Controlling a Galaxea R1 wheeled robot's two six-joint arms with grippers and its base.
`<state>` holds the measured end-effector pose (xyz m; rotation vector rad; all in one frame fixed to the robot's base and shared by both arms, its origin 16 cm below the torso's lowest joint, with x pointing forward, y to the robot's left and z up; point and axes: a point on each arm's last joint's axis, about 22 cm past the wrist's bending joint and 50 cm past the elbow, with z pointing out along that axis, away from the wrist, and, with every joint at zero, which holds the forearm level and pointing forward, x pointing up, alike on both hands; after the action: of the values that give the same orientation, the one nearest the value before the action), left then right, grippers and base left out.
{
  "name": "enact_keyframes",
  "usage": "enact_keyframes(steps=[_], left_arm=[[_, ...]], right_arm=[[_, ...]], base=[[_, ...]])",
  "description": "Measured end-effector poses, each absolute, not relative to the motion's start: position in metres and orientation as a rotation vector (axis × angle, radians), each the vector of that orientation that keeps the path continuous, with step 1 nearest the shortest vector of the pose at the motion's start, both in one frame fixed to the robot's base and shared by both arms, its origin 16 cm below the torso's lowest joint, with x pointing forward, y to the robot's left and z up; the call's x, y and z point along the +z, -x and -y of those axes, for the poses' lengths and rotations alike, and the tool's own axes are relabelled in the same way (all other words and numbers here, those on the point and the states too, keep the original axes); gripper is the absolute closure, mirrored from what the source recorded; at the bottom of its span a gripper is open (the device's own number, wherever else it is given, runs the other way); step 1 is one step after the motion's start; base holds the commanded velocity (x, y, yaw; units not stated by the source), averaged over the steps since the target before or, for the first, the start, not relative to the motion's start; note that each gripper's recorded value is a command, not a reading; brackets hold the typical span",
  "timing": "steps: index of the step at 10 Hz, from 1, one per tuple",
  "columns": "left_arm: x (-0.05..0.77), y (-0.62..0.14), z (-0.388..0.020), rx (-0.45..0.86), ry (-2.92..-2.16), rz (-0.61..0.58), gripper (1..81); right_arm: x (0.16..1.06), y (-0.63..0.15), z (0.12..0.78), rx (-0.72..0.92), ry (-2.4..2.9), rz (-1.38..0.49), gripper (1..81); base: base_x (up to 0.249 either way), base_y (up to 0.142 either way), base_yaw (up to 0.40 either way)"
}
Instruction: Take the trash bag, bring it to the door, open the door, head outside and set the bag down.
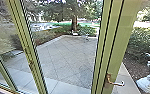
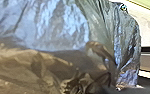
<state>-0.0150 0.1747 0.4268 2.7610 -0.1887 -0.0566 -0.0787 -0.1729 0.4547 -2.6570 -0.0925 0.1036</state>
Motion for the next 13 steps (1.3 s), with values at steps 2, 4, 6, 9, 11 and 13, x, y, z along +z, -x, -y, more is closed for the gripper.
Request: enact_keyframes(steps=[2, 4, 6, 9, 11, 13], left_arm=[[0.432, 0.015, -0.173, -0.057, -2.735, 0.180, 81.1], [0.441, 0.015, -0.169, -0.056, -2.691, 0.170, 81.1], [0.446, 0.015, -0.174, -0.059, -2.677, 0.160, 81.1], [0.447, 0.017, -0.163, -0.063, -2.663, 0.160, 81.1], [0.447, 0.018, -0.165, -0.064, -2.666, 0.158, 81.1], [0.447, 0.023, -0.157, -0.064, -2.660, 0.160, 81.1]], right_arm=[[0.478, 0.075, 0.167, 0.089, 2.582, 0.089, 1.0], [0.498, 0.068, 0.183, 0.071, 2.549, 0.086, 1.0], [0.513, 0.069, 0.222, 0.072, 2.564, 0.084, 1.0], [0.546, 0.064, 0.226, 0.046, 2.507, 0.066, 1.0], [0.571, 0.061, 0.240, 0.035, 2.486, 0.061, 1.0], [0.600, 0.055, 0.258, 0.015, 2.470, 0.054, 1.0]], base=[[0.000, 0.000, 0.000], [0.000, 0.000, 0.000], [0.000, 0.000, 0.000], [0.000, 0.000, 0.000], [0.000, 0.000, 0.000], [0.000, 0.000, 0.000]])
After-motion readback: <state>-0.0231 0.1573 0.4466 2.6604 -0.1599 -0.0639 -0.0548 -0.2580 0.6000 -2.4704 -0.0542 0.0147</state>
